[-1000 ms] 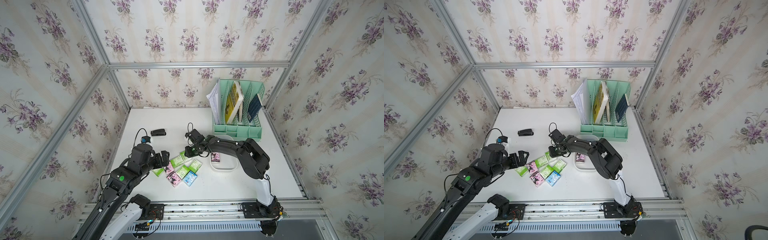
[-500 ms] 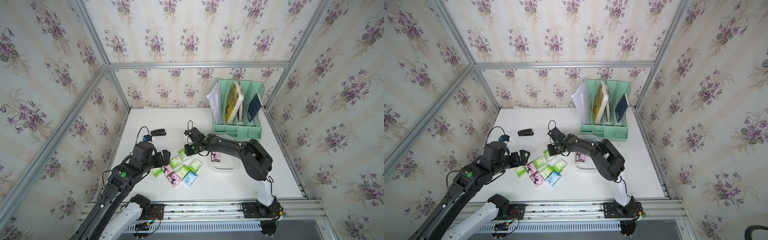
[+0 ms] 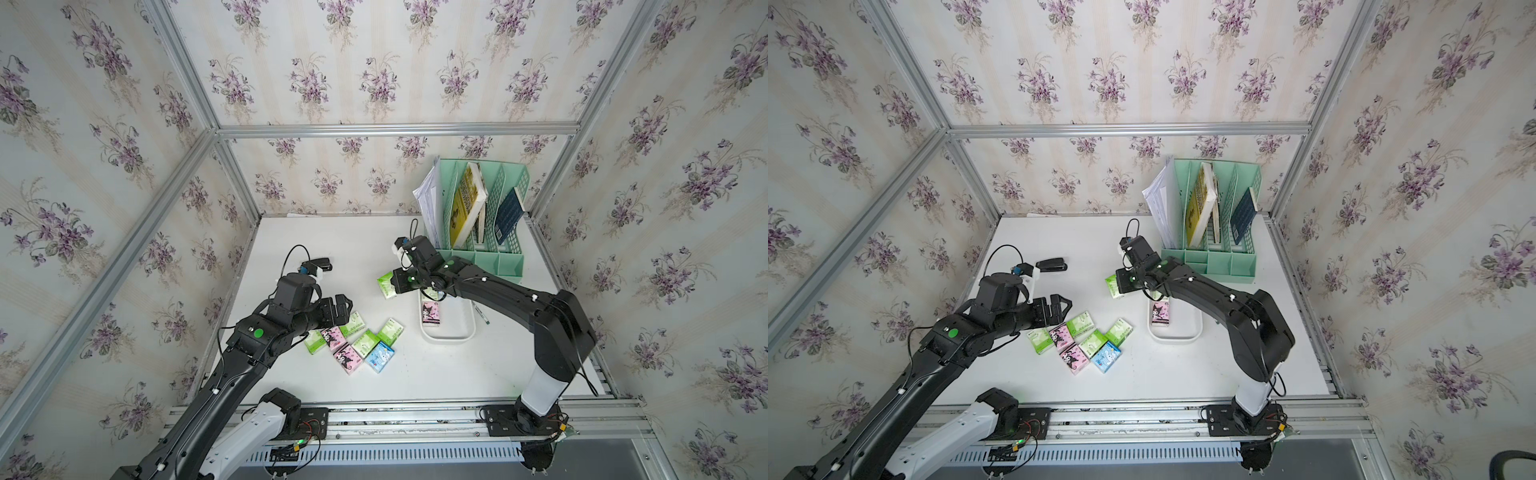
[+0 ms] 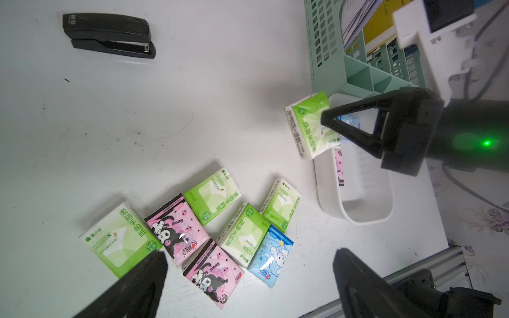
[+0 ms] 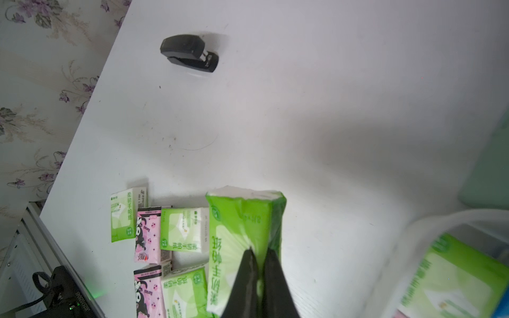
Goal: Put the pocket tissues into the storage box
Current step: Pick up the pocket tissues from the center of the board, then place the pocket tissues in the storage box.
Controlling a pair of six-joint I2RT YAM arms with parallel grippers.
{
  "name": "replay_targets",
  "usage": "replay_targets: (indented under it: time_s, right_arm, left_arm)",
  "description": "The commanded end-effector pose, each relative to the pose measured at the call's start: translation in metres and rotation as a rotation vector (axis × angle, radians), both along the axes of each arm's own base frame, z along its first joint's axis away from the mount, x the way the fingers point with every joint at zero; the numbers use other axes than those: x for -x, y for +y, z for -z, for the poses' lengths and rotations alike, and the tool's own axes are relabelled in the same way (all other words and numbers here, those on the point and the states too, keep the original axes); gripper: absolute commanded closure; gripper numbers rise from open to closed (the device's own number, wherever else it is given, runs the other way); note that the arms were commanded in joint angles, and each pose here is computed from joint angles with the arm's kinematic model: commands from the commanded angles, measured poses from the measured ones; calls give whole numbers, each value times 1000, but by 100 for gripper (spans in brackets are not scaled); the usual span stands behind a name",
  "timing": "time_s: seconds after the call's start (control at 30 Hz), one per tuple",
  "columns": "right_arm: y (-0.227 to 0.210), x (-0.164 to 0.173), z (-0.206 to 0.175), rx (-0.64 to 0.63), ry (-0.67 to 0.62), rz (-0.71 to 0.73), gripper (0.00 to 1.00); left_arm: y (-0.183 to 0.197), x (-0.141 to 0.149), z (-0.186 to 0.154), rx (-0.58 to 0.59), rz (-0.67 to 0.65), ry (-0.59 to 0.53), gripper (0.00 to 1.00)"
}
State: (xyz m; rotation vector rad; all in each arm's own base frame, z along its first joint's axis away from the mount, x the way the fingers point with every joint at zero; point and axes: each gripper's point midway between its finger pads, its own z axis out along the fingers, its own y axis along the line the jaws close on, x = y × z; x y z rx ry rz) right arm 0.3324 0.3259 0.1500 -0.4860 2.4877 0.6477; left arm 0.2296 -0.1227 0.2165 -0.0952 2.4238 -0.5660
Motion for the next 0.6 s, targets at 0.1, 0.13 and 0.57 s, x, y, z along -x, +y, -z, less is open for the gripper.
replay_targets:
  time_s: [0.1, 0.13, 0.57]
  right_arm:
    - [-72, -1, -12, 45, -29, 91, 100]
    - [-86, 0, -14, 52, -30, 113, 100]
    - [-167, 35, 38, 141, 69, 250, 100]
  left_arm:
    - [-21, -9, -11, 41, 45, -38, 1]
    - [-23, -10, -12, 39, 51, -40, 1]
    - [-27, -10, -7, 26, 56, -38, 1]
